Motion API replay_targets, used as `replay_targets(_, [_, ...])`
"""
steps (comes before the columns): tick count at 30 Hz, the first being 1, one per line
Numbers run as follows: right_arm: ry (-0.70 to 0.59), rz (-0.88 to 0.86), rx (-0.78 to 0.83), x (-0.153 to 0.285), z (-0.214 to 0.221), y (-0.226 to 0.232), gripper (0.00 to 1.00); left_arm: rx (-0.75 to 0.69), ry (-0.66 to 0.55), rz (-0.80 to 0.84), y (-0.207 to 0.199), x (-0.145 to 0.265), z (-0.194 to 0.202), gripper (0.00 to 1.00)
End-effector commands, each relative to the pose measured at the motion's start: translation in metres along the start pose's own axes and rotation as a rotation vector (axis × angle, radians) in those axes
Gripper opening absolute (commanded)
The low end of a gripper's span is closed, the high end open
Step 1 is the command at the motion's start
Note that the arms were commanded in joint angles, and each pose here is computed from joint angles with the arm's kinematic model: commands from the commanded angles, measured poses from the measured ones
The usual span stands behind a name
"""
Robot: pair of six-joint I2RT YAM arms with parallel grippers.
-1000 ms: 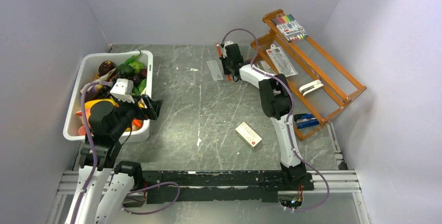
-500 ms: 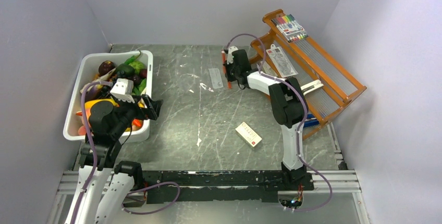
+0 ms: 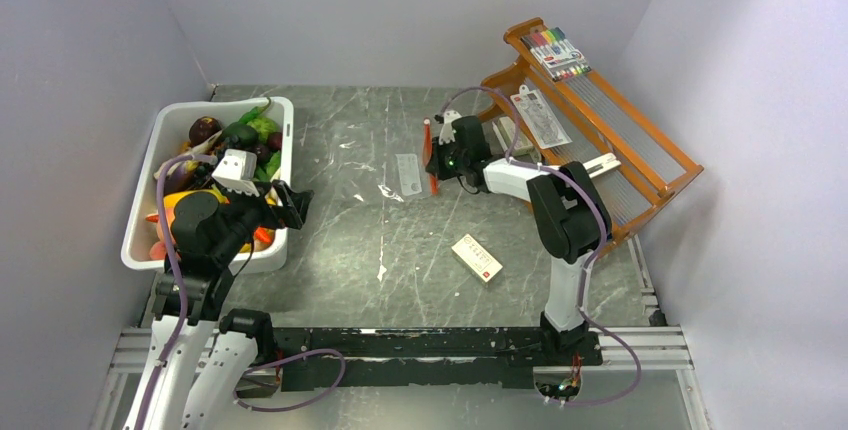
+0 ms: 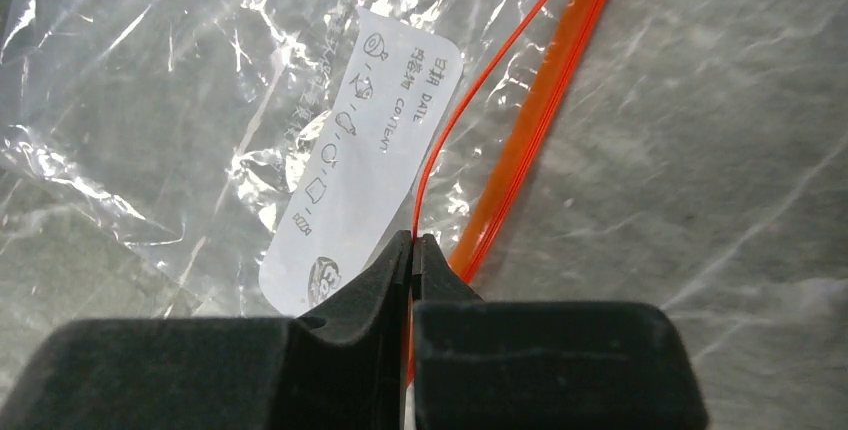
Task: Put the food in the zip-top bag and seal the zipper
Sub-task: Move the zipper food storage bag to the center of the board, then pick up the zipper food storage bag at the center of the board.
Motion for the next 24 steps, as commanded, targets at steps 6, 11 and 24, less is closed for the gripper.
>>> replay_targets(6, [0.003, -0.024, -0.041, -0.008, 0.004, 0.016, 0.0, -0.016, -0.02, 0.03, -0.002, -0.002, -0.004, 0.99])
replay_targets(11, [-0.011, -0.048, -0.074, -0.017, -0.004, 0.017, 0.11, -0.016, -0.021, 0.029, -0.002, -0.002, -0.004, 0.99])
replay_targets(24, [-0.007, -0.114, -0.113, -0.046, -0.007, 0.016, 0.21, -0.017, -0.025, 0.023, -0.002, 0.0, -0.004, 0.99])
Point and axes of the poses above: each gripper's point midway between its finger pads, its own x axis back along the fingers, its own y axis along the line the jaws close on, z = x × y, the point moved 6 cm from there along x, back along the fingers, and after that the axes turned 13 degrees about x, right-handed, at the moved point
